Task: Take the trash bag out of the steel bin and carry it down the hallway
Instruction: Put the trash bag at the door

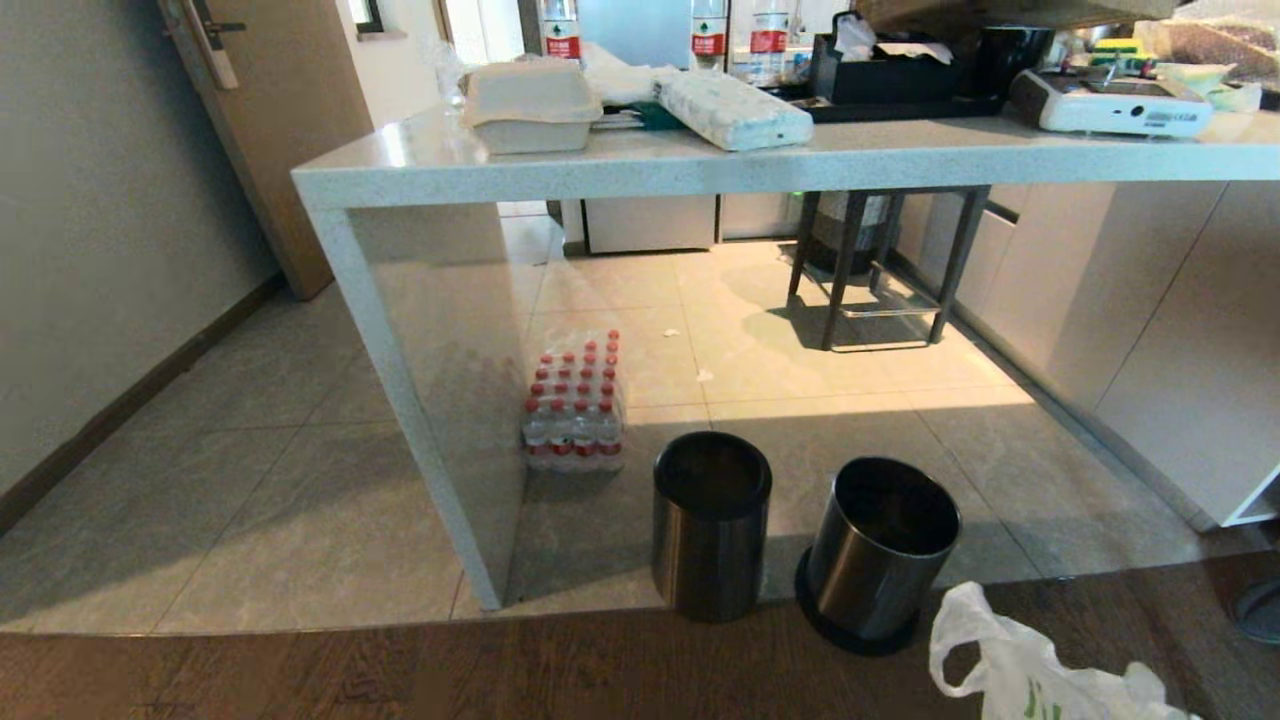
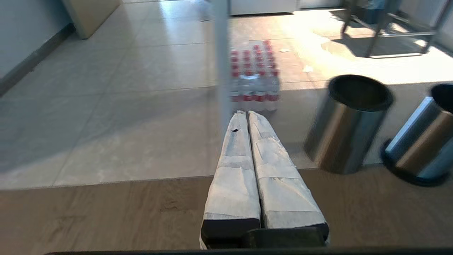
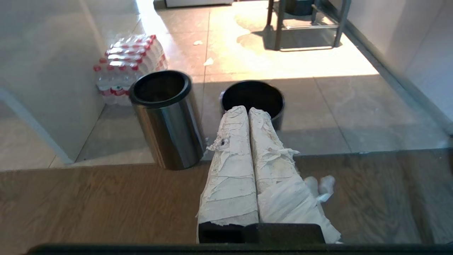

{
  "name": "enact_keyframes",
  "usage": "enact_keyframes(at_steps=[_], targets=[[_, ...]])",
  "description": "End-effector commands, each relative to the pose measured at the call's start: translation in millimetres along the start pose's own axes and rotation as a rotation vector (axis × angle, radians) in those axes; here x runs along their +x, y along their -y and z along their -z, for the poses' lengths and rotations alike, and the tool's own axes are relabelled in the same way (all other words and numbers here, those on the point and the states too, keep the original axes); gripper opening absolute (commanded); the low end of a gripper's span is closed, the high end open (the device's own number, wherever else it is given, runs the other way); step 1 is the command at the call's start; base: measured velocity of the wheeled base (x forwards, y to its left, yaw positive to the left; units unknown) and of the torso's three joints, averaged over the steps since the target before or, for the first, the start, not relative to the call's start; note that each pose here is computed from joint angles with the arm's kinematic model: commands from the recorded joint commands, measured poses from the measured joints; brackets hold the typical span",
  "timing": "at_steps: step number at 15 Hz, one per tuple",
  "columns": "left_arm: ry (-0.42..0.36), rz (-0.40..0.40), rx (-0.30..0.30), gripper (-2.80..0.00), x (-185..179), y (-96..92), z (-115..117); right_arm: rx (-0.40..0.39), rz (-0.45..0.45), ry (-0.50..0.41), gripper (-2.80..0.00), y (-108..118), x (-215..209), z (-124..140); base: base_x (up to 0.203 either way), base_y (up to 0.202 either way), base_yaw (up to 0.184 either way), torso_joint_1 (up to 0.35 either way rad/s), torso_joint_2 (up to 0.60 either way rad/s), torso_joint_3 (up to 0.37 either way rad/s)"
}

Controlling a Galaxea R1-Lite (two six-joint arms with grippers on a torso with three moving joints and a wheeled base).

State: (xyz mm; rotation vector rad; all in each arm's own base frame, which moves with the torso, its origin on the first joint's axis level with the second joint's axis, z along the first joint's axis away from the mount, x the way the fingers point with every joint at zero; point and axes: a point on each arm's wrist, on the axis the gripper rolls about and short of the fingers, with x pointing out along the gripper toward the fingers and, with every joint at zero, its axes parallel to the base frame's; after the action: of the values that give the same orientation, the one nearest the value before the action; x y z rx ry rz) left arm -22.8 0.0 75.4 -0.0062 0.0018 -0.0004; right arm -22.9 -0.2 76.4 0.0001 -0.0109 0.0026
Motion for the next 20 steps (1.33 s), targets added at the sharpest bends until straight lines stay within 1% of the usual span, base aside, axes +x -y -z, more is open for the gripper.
enact_keyframes(at_steps=[1,20], targets=[[-0.001,0.0,0.0,-2.8,0.1,0.0,0.1,0.0,-0.001,0.04,-2.8,0.0,-3.0,0.8,0.001,0.184,0.005,0.002,0.01,0.007],[-0.001,0.0,-0.002,-2.8,0.1,0.0,0.1,0.0,-0.001,0.038,-2.8,0.0,-3.0,0.9,0.0,0.193,0.001,0.002,0.0,0.001]])
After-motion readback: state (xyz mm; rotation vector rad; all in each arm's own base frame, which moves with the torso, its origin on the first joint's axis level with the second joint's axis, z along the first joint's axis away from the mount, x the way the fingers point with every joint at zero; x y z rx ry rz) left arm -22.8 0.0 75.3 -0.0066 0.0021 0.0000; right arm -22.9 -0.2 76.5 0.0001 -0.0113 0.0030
